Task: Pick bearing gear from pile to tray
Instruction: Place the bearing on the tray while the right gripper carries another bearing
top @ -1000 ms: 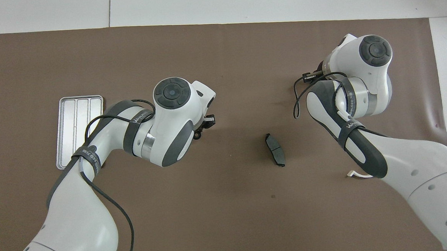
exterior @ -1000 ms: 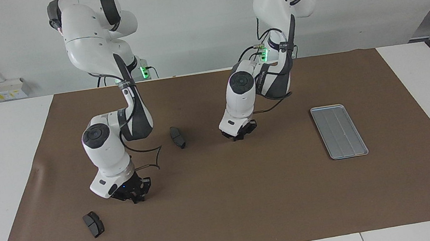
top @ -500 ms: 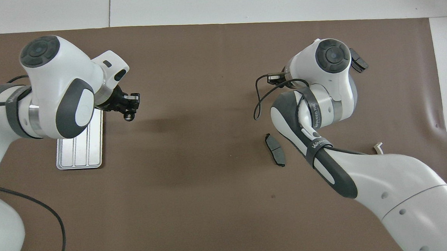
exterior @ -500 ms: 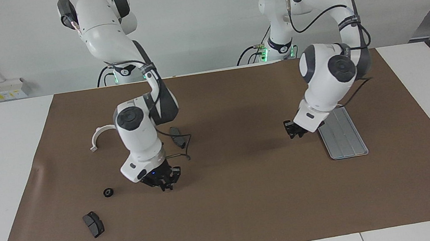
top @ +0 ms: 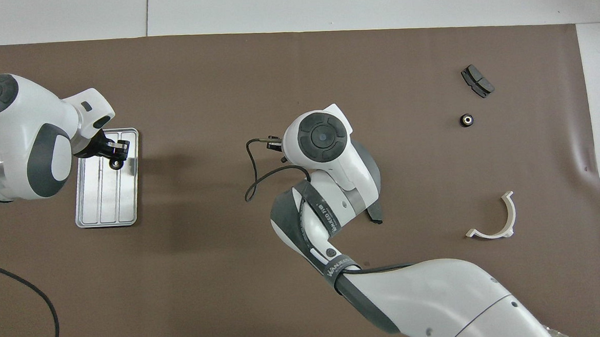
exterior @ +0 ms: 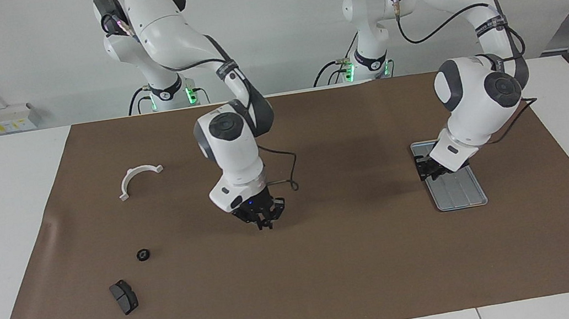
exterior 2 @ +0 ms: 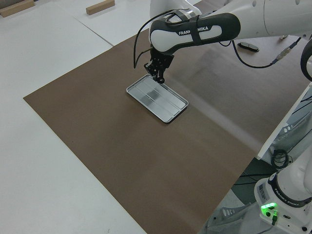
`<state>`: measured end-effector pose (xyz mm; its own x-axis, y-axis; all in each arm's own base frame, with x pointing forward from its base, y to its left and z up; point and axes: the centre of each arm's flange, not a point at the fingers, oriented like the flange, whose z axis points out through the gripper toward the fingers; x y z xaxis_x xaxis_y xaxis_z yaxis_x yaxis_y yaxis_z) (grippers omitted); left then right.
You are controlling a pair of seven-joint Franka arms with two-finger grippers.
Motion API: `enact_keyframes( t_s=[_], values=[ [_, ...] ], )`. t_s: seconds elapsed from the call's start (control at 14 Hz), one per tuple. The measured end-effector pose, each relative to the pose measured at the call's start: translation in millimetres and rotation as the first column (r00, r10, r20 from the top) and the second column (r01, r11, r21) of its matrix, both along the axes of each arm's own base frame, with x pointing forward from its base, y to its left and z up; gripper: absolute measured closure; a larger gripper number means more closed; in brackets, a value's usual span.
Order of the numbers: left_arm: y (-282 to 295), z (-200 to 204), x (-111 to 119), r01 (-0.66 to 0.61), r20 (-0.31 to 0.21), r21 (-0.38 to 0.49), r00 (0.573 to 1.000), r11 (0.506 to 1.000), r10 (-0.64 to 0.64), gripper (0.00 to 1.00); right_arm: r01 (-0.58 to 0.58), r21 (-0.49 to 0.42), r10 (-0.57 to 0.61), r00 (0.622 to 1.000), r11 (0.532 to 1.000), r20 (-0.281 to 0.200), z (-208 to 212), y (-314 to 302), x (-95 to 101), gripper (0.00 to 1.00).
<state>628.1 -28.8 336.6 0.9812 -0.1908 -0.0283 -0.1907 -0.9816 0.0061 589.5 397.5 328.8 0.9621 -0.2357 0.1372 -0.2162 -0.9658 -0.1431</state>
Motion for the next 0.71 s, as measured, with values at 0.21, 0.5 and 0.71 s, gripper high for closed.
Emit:
enact_keyframes(
  t_s=[0.21, 0.5, 0.71],
  values=[
    [22, -18, -6, 0.006, 0.022, -0.001, 1.000, 1.000, -0.006, 0.71, 0.014, 0.001, -0.014, 1.000, 1.000, -0.007, -13, 26, -17.2, 0.77],
    [25, -24, -9, 0.004, 0.032, -0.003, 0.999, 1.000, -0.004, 0.63, 0.026, 0.000, -0.026, 1.000, 1.000, 0.007, -24, 27, -15.6, 0.77],
    [21, -23, -7, 0.011, 0.043, -0.005, 0.999, 1.000, -0.010, 0.30, 0.005, -0.027, -0.004, 1.000, 1.000, 0.028, -24, 26, -14.4, 0.51]
  ],
)
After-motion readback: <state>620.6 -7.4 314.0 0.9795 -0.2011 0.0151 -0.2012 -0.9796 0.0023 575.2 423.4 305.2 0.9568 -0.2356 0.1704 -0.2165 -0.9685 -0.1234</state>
